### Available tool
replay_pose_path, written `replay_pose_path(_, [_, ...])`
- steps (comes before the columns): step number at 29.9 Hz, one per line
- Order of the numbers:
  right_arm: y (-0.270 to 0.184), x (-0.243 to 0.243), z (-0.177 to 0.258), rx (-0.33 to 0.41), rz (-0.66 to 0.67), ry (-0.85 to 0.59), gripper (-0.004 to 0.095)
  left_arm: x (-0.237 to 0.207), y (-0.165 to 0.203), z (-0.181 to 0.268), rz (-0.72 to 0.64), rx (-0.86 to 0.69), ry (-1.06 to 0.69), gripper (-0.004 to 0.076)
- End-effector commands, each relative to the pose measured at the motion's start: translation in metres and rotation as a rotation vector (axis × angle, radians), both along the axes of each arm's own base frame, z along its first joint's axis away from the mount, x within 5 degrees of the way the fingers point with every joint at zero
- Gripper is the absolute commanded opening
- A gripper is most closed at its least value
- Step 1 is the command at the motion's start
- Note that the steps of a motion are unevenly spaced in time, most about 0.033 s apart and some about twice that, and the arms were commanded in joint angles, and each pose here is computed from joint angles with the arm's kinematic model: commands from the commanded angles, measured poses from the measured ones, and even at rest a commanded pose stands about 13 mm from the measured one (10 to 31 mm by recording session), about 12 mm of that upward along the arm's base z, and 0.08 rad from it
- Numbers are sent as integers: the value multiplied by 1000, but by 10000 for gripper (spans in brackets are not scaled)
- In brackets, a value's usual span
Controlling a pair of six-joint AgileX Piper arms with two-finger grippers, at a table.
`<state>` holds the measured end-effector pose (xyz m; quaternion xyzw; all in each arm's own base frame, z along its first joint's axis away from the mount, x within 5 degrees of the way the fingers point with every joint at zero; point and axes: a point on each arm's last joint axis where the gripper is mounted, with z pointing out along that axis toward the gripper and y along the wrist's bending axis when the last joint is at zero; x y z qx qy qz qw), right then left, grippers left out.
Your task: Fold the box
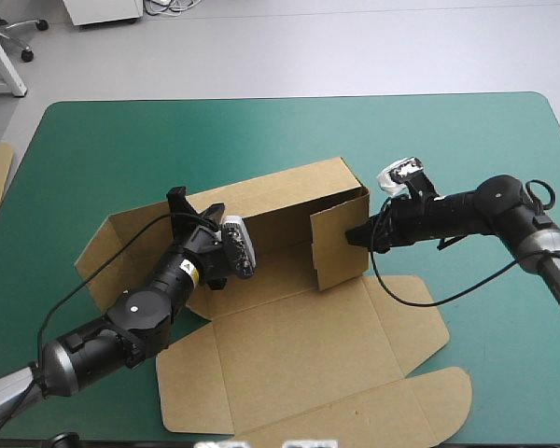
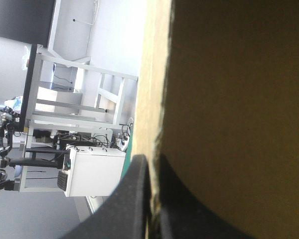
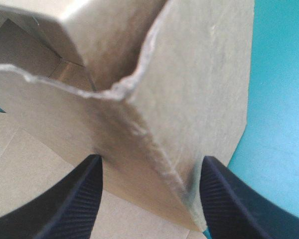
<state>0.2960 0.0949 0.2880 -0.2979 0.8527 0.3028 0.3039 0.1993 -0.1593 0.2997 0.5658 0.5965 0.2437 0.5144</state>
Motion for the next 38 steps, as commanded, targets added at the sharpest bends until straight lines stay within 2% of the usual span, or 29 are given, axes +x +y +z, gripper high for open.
replay_pose_path(1, [1,-5,26,44,-23,-98,529,-2,0,8,-2,-47,-10,-14])
replay_pose_path(11, [20,-5,25,-56,-7,-202,529,0,-2,4,4,-32,-1,-14])
replay_pose_path(19, [36,-7,21,-174,-32,-260,525,5,-6,3,14,-43,-41,-14])
replay_pose_path(26, [39,-2,25,-159,-105,-316,525,9,-7,2,18,-13,-70,-14])
replay_pose_path(29, [39,1,27,-131,-147,-325,522,9,-7,3,20,-28,-83,-14])
replay_pose_path(34, [38,5,32,-92,-211,-352,454,13,-7,0,53,-5,-96,-14])
replay_pose_path(38, [38,5,32,-89,-214,-352,448,15,-8,1,60,-31,-109,-14])
